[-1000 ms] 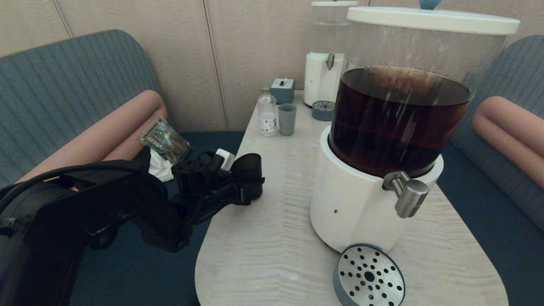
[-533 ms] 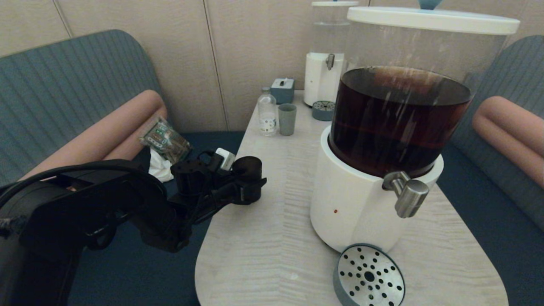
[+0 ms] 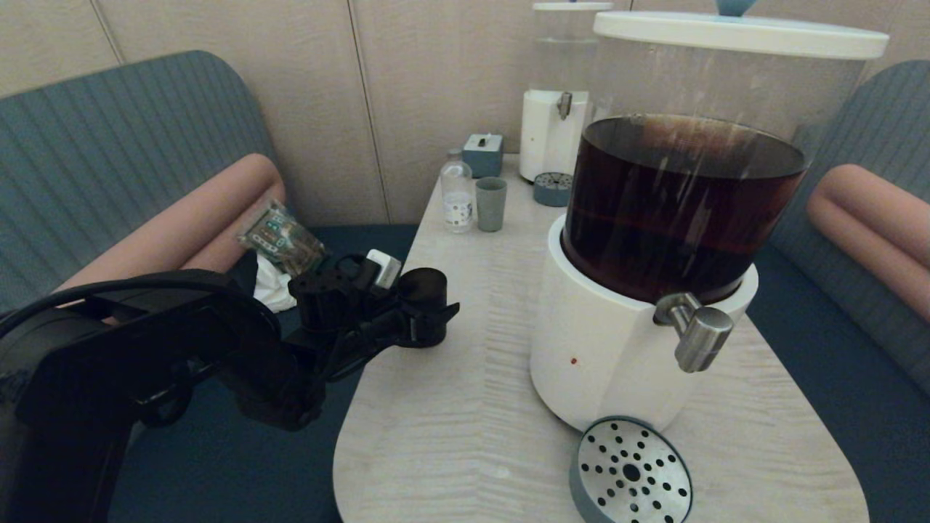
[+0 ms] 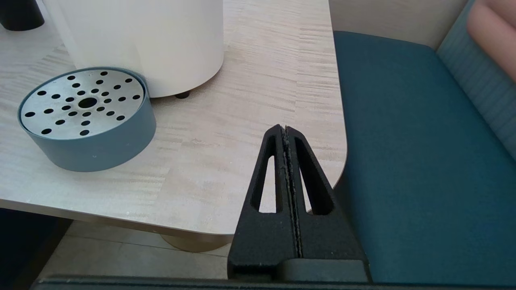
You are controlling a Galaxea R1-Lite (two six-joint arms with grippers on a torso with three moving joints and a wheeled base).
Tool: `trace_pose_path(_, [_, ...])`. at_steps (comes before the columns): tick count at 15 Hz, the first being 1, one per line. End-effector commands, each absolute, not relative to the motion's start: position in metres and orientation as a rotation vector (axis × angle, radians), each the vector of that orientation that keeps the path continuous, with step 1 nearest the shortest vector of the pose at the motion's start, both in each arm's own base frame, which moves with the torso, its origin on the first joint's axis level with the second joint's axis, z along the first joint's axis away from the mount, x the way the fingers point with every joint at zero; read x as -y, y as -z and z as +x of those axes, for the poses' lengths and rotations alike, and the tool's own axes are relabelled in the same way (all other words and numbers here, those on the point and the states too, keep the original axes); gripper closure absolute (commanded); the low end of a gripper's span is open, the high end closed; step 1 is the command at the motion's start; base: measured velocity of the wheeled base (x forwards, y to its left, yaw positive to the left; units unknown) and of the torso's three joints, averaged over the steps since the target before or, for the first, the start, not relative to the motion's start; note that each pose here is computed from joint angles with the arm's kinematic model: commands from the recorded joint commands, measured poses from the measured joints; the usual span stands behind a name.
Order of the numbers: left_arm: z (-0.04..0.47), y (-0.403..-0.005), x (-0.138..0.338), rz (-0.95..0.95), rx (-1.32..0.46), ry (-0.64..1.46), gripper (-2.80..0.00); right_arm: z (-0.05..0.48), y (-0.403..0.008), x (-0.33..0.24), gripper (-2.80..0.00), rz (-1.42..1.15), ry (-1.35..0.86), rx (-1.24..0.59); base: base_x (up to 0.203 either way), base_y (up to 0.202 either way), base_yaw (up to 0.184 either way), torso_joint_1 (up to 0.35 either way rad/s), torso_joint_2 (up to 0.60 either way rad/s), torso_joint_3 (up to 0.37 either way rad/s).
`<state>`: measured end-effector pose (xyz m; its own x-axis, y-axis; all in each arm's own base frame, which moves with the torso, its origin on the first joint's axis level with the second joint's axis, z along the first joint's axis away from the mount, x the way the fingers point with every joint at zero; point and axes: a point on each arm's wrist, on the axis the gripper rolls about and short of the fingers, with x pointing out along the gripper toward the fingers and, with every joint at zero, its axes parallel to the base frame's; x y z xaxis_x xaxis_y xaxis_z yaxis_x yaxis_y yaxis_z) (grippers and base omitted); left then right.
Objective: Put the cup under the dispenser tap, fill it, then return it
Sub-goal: Place the cup next to the water dispenser
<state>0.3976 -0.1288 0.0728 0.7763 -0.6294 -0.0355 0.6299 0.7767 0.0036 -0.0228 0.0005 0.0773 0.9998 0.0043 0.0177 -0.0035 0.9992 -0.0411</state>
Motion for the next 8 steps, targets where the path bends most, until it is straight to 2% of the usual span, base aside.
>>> trace_pose_path(1, [0.393, -0.081, 0.128, 0.017, -0.016, 0.684, -2.8, -0.022, -0.076, -0.001, 0.0, -0.042, -0.004, 0.013, 0.0, 0.0, 0.0, 0.0, 0.0, 0.0])
trace_pose_path(8, [0.359, -0.104, 0.117, 0.021, 0.012, 0.685, -2.8, -0.022, -0.076, -0.001, 0.0, -0.042, -0.004, 0.014, 0.0, 0.0, 0.0, 0.0, 0.0, 0.0])
